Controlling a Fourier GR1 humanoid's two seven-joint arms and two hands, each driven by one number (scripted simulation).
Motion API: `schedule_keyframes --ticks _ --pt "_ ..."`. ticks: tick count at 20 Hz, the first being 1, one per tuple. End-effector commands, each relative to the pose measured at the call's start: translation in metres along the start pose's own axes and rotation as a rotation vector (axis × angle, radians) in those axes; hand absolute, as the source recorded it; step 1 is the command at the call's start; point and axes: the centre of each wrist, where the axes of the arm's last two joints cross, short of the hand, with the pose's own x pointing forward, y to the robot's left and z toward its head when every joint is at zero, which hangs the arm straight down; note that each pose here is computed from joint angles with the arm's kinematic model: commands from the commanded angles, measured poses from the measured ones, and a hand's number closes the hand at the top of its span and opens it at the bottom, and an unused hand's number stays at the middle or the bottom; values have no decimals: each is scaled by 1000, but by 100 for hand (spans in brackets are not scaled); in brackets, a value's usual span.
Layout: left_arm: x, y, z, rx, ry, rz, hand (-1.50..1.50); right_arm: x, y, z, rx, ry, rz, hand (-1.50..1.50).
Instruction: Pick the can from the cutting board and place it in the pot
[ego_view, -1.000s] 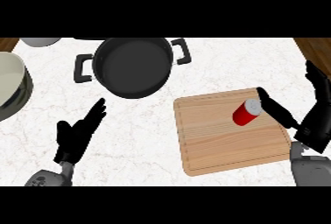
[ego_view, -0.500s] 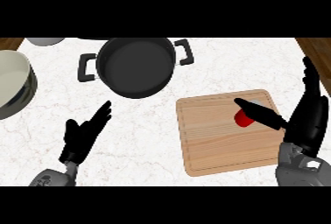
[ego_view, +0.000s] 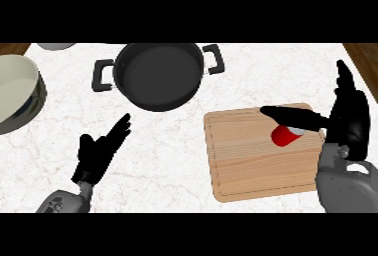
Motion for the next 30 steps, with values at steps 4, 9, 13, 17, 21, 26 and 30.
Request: schedule_keyframes --ticks 4,9,13,17,21,26,30 --pt "-7 7 -7 7 8 5 0 -42 24 -8 177 178 143 -150" --pt "-11 -9 9 -2 -17 -9 0 -74 7 -30 129 186 158 -150" --pt "7 7 10 -5 -16 -12 0 -76 1 5 55 141 130 -150" --pt "-19 2 1 -13 5 4 0 -92 -7 -10 96 126 73 -150" --pt "3 -6 6 5 -7 -12 0 -123 -20 -3 132 97 -54 -150" --pt "-4 -3 -7 -5 1 -15 0 -129 3 -6 151 36 -180 -150" --pt "-10 -12 -5 5 8 10 0 -139 7 -11 156 70 -245 -150"
